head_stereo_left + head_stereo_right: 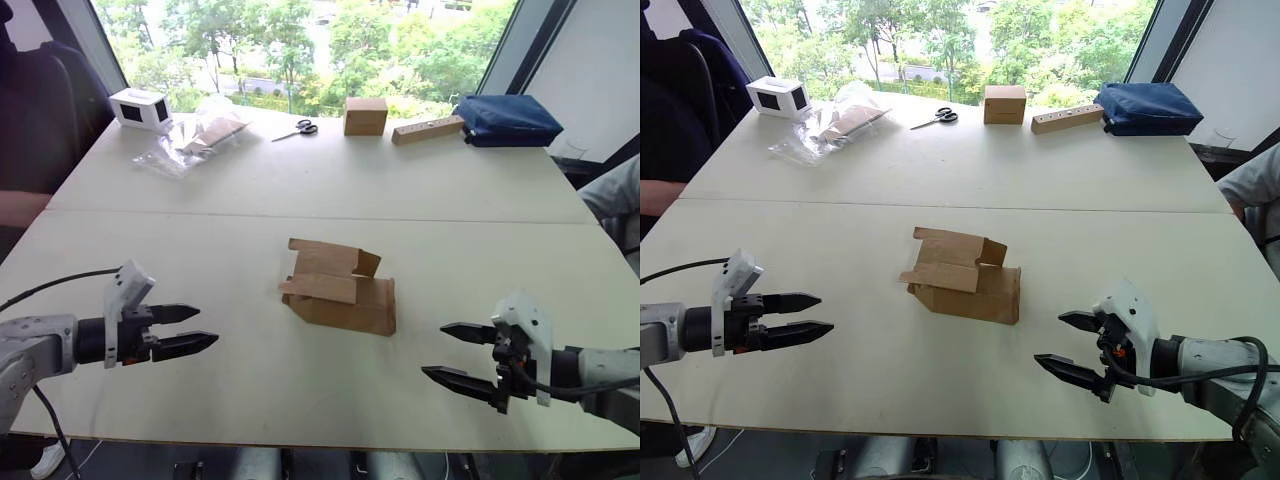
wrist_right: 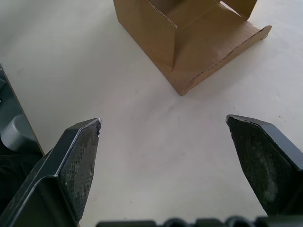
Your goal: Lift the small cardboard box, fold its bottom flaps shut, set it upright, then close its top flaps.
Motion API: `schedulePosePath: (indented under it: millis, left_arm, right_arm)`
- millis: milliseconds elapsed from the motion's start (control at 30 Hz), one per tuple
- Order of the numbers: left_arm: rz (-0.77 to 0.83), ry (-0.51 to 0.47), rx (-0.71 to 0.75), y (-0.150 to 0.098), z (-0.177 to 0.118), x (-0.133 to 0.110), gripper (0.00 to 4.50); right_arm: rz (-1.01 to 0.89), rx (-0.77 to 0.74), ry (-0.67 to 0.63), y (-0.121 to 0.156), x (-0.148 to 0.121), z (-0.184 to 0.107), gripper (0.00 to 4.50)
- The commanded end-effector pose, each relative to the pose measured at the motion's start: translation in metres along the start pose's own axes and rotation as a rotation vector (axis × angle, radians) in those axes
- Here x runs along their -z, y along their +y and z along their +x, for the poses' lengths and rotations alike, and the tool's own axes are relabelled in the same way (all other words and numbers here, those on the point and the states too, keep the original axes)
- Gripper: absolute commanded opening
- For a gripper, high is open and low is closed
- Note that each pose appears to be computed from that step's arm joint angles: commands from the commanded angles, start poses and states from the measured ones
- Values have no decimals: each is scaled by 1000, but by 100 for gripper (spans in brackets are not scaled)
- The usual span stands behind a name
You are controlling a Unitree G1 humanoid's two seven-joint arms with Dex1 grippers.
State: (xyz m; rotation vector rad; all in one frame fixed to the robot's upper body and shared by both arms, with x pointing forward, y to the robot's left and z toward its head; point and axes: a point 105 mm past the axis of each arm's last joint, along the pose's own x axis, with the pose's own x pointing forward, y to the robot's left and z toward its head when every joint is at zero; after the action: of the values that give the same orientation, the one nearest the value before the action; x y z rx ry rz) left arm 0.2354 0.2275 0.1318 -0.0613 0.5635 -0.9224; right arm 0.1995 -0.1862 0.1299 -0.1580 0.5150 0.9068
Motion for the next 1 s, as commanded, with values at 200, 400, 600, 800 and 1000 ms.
schedulePosePath:
  millis: [200,400,600,800,1000]
  left_arm:
    - [28,-30,0,-2,-5,-11,450]
    - [28,-39,-5,-2,-5,-13,450]
    - [59,-42,-30,3,-2,-17,450]
    - [105,-138,-134,19,0,-39,450]
    - [51,-143,-73,23,10,-57,450]
  right_arm:
    - [-38,6,-12,0,-1,0,446]
    - [-43,1,-14,-1,1,1,446]
    - [-70,28,-81,-10,-8,0,446]
    - [-79,48,-79,-15,-10,-2,446]
    - [-97,85,-94,-18,-14,-5,446]
